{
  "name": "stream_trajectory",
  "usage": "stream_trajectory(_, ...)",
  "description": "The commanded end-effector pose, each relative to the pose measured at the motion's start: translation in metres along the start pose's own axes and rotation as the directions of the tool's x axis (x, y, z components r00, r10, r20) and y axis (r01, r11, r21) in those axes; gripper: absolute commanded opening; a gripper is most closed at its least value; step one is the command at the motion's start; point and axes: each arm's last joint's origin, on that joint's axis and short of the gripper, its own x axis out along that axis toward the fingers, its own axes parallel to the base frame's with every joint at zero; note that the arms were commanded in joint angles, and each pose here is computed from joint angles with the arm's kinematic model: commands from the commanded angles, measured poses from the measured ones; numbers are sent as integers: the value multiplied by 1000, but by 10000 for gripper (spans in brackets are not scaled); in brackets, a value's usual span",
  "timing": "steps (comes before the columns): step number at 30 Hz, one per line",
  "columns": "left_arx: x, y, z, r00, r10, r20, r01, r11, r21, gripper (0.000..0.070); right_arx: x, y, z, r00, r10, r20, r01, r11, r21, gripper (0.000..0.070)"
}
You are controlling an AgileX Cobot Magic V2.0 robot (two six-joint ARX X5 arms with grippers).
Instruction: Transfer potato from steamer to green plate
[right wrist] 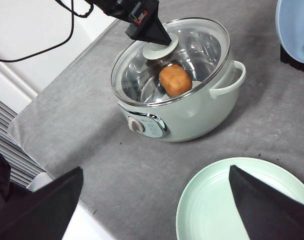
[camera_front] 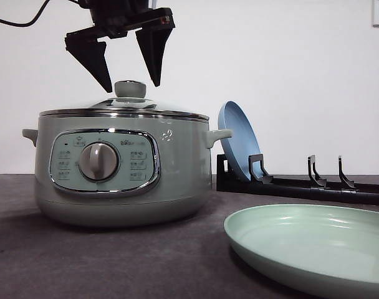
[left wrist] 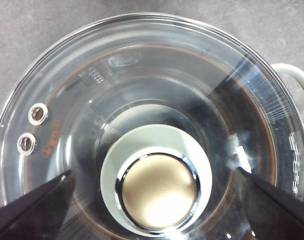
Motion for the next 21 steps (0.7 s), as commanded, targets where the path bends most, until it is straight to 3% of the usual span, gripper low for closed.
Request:
stream_trajectory(1,2,-3,5,1000,-2,9,2,1000,3,622,-3,3,4,1000,6,14,-6,1000,-13,592)
stream_trajectory(5,6,-3,6,1000,-2,2,2,1000,3,616,-3,3,4,1000,6,14,-6,1000,-13,592)
stream_trajectory(8,8,-3,6,1000,-1,-3,1,1000,3,518,-3,3,4,1000,6,14,-6,1000,-13,592)
stream_trajectory(13,11,-3,6,1000,-1,-10,1,1000,4,473,-3,2,4,1000,6,13,-6,1000,-12,592)
stream_trajectory(17,11,-3,6,1000,-2,-9,2,1000,4,389,-3,2,4,1000,6,13,-6,1000,-12,592)
stream_trajectory(21,11,-3,6,1000,-2,-10,2,1000,4,263,-3,2,4,1000,5,12,-5,1000,-12,592)
